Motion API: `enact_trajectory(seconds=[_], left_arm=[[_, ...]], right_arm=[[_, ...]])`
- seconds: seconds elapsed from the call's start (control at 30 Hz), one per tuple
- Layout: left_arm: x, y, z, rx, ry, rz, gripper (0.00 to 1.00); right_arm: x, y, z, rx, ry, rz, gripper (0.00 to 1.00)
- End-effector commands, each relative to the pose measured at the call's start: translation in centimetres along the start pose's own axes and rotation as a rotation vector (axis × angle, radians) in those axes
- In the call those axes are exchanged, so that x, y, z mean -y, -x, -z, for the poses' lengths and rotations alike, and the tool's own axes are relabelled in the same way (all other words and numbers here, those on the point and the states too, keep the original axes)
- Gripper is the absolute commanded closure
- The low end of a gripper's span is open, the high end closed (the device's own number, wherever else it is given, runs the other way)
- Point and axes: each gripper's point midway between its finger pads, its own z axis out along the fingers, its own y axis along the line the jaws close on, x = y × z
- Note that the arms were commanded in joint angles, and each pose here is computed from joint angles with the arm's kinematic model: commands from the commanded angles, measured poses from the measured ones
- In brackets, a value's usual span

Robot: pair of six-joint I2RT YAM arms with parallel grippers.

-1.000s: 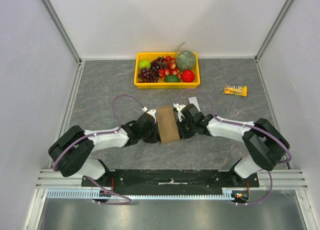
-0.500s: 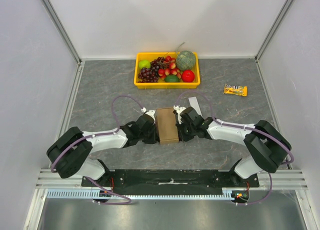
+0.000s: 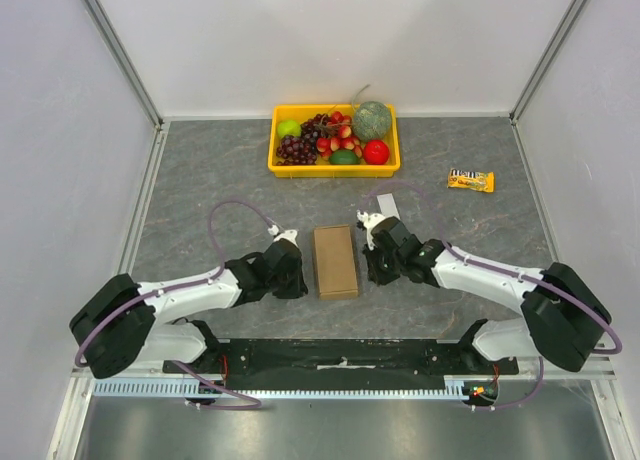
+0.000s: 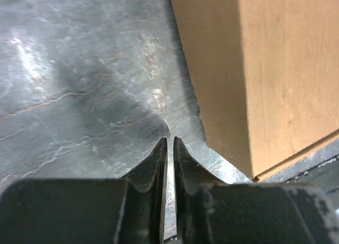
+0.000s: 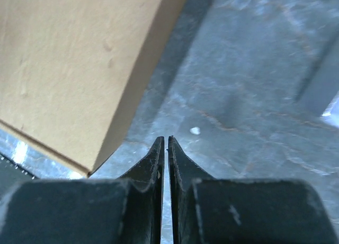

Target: Fold the paper box

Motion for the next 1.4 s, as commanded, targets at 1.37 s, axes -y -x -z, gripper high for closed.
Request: enact_trajectory(seconds=[1.37], left_arm=[[0.0, 8.0, -8.6, -0.043, -0.008, -0.043, 0.98]], right_arm=[[2.7, 9.7, -7.3, 0.049, 0.102, -0.073, 0.94]])
